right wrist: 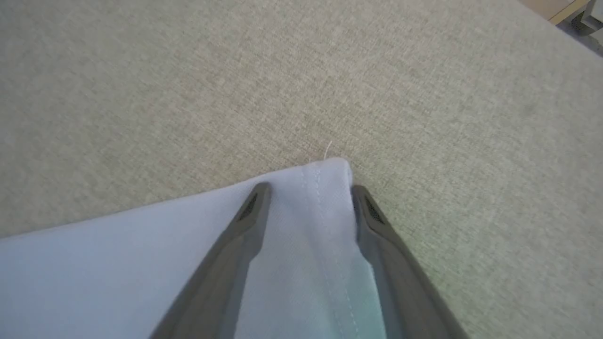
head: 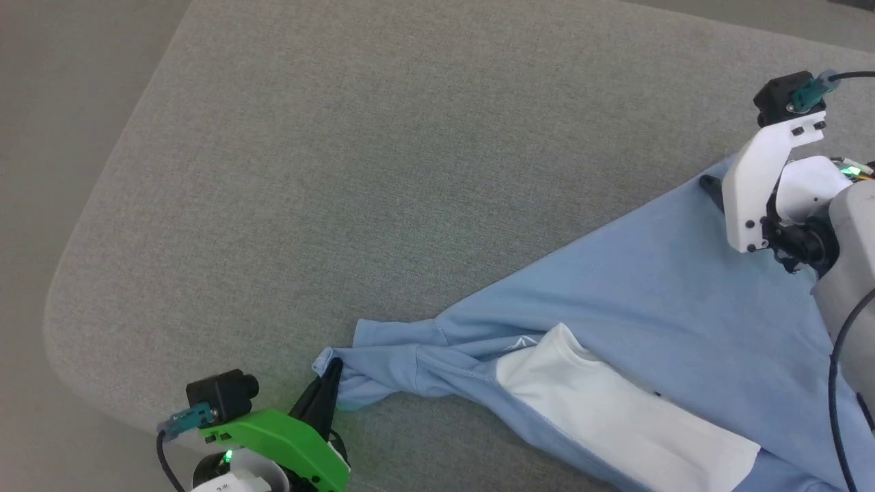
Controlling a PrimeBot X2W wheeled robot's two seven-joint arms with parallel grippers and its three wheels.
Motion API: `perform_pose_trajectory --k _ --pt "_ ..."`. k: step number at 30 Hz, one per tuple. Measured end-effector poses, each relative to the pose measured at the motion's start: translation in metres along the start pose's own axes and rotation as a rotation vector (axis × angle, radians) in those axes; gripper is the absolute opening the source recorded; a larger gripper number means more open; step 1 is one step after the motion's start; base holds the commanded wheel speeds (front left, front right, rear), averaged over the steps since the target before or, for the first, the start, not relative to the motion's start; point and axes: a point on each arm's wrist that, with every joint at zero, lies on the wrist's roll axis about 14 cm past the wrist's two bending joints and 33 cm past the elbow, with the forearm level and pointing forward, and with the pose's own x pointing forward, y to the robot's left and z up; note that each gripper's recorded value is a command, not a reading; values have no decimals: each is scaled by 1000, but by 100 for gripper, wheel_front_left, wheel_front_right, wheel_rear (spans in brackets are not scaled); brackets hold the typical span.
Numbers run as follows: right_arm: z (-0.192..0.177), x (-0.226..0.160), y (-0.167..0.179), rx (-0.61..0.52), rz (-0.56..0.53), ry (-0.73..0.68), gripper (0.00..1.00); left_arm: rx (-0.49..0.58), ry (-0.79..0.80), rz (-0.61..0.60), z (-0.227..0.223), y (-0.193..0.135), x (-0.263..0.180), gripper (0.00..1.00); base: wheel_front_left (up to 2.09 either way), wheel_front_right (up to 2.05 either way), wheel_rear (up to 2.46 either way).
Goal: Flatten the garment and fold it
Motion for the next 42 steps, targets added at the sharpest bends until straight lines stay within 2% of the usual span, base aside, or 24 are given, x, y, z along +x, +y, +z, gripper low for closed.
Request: perform_pose_trajectory --k 4,9,13,18,23,27,33,39,42 --pt "7 -6 5 35 9 -91 0 -2 -6 -10 1 -2 0 0 0 0 0" --pt "16 -31 12 106 15 -330 0 5 -29 -39 8 -7 -5 0 0 0 0" --pt "22 -68 13 152 -3 -546 0 20 -55 -54 15 -9 -14 0 0 0 0" --pt "8 -122 -6 227 -87 -734 0 33 -118 -113 31 -26 -19 0 0 0 0" --pt "-22 -175 -26 299 -194 -819 0 42 -240 -213 61 -56 -23 0 0 0 0" --pt "-39 -213 -35 288 -268 -822 0 43 -314 -323 84 -90 -27 0 0 0 0" --pt "-25 -283 -58 186 -396 -879 0 119 -426 -564 138 -165 -38 0 0 0 0" --pt "11 -349 -82 25 -524 -911 0 171 -545 -810 201 -248 -64 0 0 0 0" --pt "35 -368 -92 -38 -566 -917 0 201 -600 -876 230 -277 -70 0 0 0 0"
